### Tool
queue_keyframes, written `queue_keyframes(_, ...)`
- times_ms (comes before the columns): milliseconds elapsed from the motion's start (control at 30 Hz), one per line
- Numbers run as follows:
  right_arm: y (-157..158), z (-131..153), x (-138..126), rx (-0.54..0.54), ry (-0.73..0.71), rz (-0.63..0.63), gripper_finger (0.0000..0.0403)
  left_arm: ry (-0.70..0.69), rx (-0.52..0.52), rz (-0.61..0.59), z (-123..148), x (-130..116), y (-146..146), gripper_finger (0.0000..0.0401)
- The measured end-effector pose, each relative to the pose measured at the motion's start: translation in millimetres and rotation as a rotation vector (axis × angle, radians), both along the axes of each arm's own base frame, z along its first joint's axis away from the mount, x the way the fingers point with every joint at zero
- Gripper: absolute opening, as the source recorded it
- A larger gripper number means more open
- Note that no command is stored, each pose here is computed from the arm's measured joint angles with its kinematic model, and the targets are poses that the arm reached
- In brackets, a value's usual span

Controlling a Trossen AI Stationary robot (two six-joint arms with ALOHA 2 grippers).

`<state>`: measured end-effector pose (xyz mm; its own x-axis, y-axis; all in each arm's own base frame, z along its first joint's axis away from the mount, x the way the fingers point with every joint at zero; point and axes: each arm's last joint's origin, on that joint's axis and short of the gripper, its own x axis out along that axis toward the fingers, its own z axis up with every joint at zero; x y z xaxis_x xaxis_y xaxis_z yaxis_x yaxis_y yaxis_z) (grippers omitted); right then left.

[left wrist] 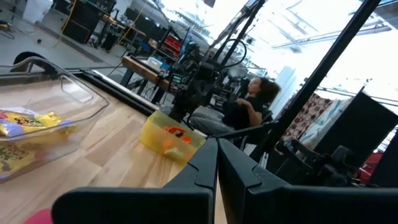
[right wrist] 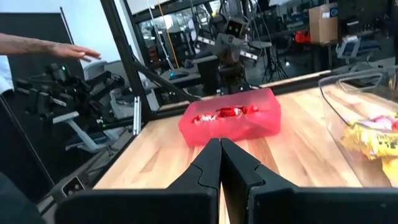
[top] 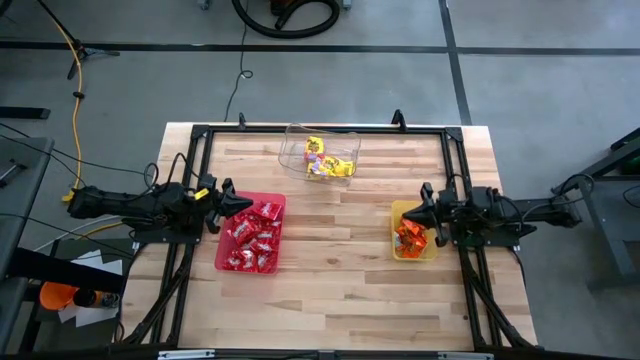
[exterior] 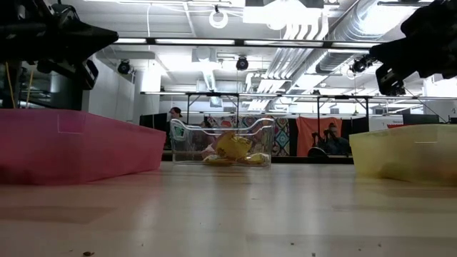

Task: Sort candy
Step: Return to Home Position

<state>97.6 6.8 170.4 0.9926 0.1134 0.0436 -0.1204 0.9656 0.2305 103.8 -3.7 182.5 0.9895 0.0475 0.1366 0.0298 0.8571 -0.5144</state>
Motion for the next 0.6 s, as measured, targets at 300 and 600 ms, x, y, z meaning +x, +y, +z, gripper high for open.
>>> queue_keyframes(300,0.0,-2.6,0.0,-0.002,0.026,0.0,0.0,-0.001,0.001,0.0,0.1,0.0,0.0,0.0)
queue_keyframes(600,0.0,-2.6,0.0,-0.002,0.026,0.0,0.0,0.022,0.165,0.013,-3.6,-7.7,2.8,0.0)
